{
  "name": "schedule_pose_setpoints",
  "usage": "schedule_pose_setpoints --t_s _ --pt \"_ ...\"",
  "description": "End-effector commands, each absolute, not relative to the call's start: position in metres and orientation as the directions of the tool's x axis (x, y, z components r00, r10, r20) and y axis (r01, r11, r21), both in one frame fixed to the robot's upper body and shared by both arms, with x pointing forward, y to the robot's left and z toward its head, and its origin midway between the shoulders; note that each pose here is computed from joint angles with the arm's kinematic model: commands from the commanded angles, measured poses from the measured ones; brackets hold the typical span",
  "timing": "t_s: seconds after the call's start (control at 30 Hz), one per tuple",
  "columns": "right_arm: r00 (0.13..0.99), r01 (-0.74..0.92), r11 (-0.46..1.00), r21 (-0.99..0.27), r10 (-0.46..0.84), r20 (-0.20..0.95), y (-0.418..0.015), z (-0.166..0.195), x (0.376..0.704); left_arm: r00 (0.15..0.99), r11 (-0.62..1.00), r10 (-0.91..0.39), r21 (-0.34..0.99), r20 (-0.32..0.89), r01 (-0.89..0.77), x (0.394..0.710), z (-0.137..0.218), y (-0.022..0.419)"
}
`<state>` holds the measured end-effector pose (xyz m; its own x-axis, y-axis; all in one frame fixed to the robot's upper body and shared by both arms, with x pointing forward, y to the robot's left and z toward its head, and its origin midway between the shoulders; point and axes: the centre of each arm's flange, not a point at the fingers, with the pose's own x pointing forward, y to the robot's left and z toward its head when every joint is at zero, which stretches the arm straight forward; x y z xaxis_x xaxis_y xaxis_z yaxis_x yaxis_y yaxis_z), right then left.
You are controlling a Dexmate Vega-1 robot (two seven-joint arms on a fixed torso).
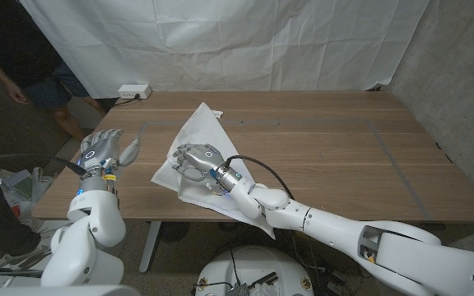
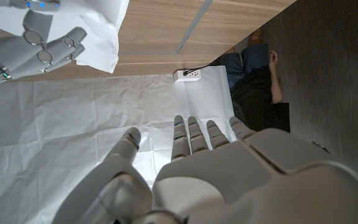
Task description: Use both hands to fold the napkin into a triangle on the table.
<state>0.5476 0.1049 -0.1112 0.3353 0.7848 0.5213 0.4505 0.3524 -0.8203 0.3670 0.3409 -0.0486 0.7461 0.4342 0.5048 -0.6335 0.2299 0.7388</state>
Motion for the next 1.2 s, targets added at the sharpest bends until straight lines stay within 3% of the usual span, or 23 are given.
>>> schedule_pose_setpoints --t_s 0.03,0.7,1.2 --pt "0.331 0.409 0.330 -0.851 0.815 0.475 0.133 -0.130 0.541 0.739 0.231 0.457 0.737 0.494 -0.635 0.363 -0.052 0.343" --pt "0.369 0.359 0.388 -0.849 0.776 0.511 0.167 -0.124 0.546 0.746 0.240 0.491 0.752 0.451 -0.613 0.360 -0.063 0.341" --pt "0.401 0.264 0.363 -0.894 0.801 0.444 0.166 -0.116 0.550 0.741 0.239 0.493 0.748 0.455 -0.619 0.357 -0.064 0.333"
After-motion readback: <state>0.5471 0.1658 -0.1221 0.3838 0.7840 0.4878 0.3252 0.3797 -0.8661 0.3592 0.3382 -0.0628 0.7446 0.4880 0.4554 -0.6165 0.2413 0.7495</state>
